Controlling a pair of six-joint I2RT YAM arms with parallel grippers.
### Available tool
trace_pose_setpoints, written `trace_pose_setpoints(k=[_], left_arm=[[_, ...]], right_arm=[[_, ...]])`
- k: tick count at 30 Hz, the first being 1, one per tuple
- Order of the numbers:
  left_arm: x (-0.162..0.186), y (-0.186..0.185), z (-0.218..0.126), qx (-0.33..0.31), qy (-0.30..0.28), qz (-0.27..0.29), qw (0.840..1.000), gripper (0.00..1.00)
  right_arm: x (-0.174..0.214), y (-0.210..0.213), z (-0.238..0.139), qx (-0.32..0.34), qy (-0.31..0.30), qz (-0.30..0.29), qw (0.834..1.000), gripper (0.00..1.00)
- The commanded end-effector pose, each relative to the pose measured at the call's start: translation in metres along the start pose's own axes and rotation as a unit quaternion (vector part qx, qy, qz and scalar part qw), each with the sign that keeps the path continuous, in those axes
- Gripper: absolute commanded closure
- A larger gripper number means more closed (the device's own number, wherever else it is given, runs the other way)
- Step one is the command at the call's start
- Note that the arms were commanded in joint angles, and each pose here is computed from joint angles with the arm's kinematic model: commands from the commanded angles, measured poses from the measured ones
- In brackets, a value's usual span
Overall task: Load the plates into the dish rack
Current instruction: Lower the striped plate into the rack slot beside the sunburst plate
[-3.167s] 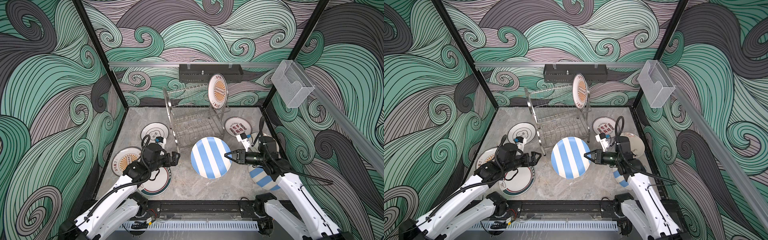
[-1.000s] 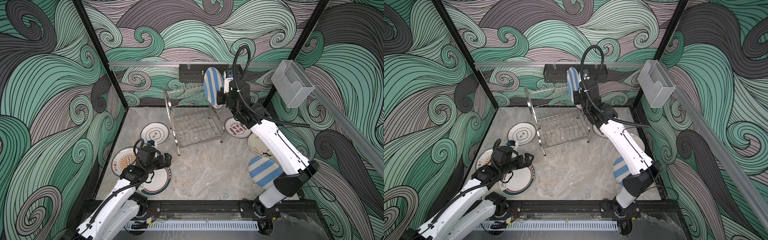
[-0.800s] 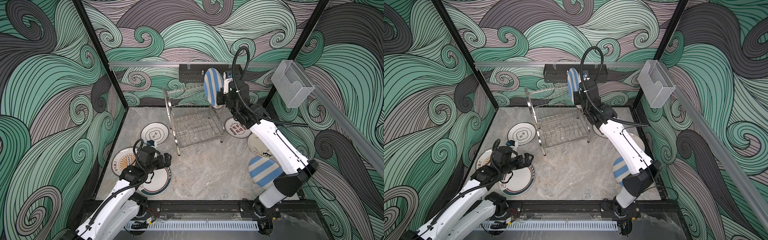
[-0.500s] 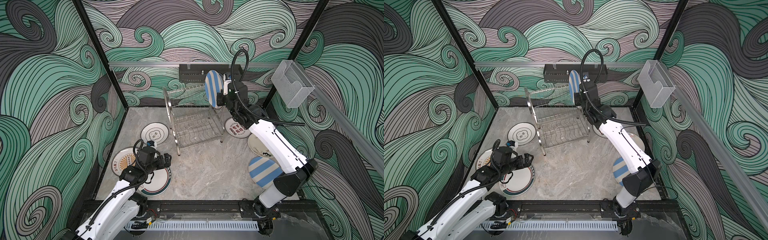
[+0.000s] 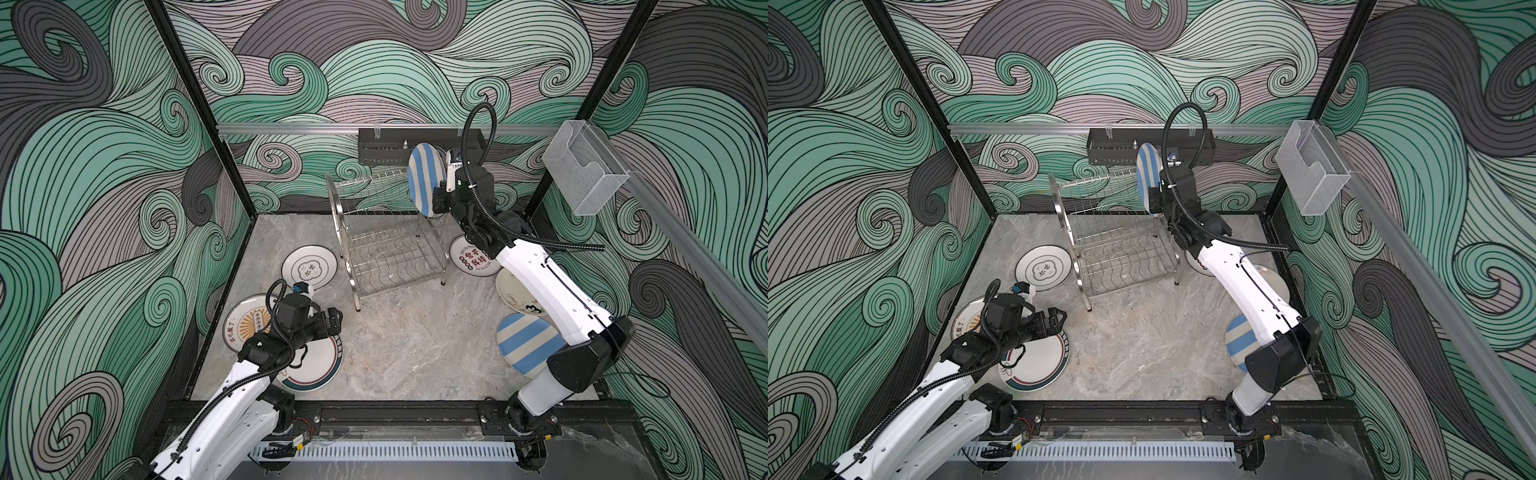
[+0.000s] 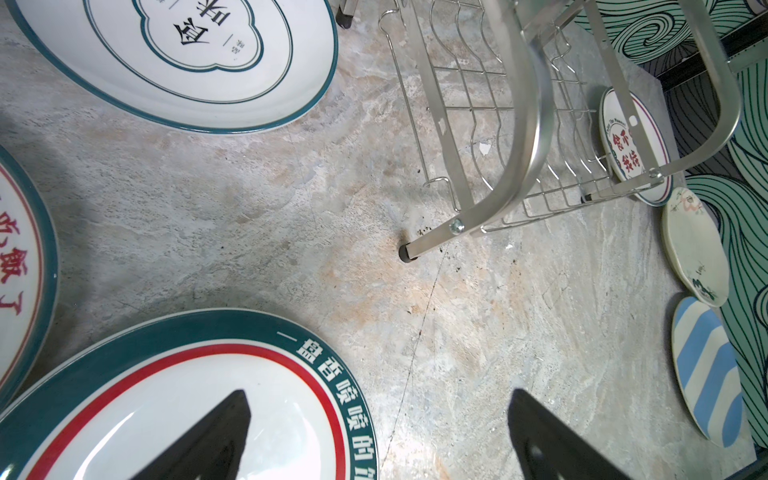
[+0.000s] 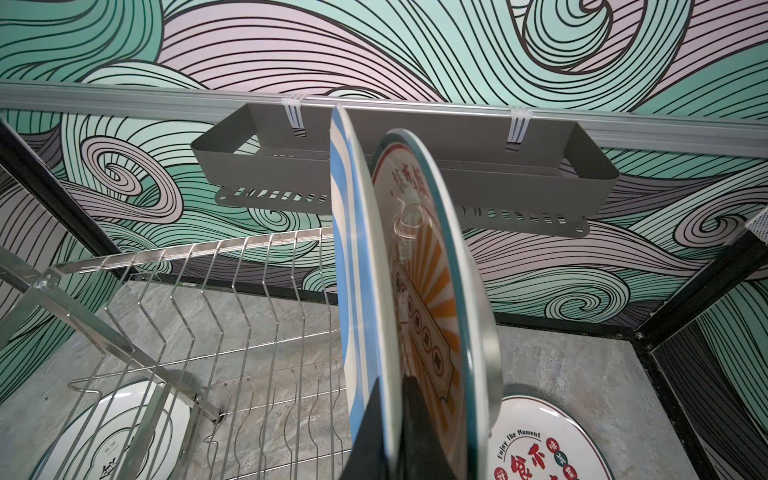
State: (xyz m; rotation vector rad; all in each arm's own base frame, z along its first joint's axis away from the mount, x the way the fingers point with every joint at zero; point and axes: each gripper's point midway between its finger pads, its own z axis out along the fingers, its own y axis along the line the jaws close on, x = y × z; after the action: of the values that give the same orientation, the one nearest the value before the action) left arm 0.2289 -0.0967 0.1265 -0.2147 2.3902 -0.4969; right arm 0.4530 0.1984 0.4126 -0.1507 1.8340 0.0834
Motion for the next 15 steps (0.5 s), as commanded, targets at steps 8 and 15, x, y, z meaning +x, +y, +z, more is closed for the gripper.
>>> trace_pose_setpoints(k=[8, 15], left_arm=[[0.003, 0.005, -0.001, -0.007, 0.004, -0.007, 1.000, 0.01], [0.005, 0.004, -0.001, -0.004, 0.006, -0.010, 1.000, 0.01]], right_arm=[[-0.012, -0.002, -0.008, -0.007, -0.012, 0.002, 1.000, 0.72], [-0.012, -0.002, -0.015, -0.013, 0.003, -0.005, 1.000, 0.72]])
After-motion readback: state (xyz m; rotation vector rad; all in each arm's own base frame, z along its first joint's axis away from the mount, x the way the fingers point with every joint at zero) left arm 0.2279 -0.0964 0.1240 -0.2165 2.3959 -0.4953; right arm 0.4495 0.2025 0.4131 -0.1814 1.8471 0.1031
